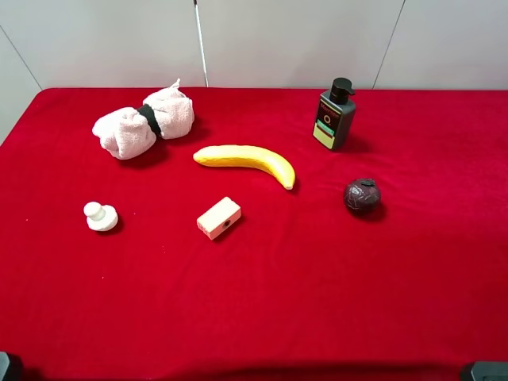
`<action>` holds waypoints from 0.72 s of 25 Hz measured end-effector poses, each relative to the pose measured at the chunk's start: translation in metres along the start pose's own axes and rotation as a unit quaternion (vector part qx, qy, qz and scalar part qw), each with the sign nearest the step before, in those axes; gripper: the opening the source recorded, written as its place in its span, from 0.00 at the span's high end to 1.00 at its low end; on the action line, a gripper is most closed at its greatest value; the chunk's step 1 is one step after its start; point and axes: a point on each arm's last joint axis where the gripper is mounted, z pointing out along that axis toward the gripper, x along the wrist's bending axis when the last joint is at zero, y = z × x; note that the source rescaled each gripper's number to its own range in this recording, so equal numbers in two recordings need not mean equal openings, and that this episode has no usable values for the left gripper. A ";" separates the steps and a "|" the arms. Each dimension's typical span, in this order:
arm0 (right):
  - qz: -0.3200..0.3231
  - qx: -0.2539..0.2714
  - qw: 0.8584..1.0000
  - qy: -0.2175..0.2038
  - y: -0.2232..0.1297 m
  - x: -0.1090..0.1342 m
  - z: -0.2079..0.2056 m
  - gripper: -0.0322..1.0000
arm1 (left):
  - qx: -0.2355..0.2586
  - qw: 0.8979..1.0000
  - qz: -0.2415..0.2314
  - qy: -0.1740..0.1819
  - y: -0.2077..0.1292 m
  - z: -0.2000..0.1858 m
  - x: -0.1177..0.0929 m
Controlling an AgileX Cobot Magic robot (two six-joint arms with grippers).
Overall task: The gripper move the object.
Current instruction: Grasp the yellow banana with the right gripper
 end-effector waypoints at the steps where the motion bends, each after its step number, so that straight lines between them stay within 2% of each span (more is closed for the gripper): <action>1: 0.000 0.000 1.000 0.000 0.000 0.000 0.000 0.00 | 0.000 1.000 0.000 0.000 0.000 0.000 0.000; 8: 0.000 0.000 1.000 0.000 0.000 0.000 0.000 0.00 | 0.000 1.000 0.000 0.000 0.000 0.000 0.000; 15: 0.014 -0.005 1.000 0.021 0.002 0.004 0.000 0.00 | 0.000 1.000 0.000 0.000 0.000 0.000 0.000; 18: 0.018 0.009 0.999 0.025 0.008 0.003 0.006 0.00 | 0.000 1.000 0.000 0.000 0.000 0.000 0.000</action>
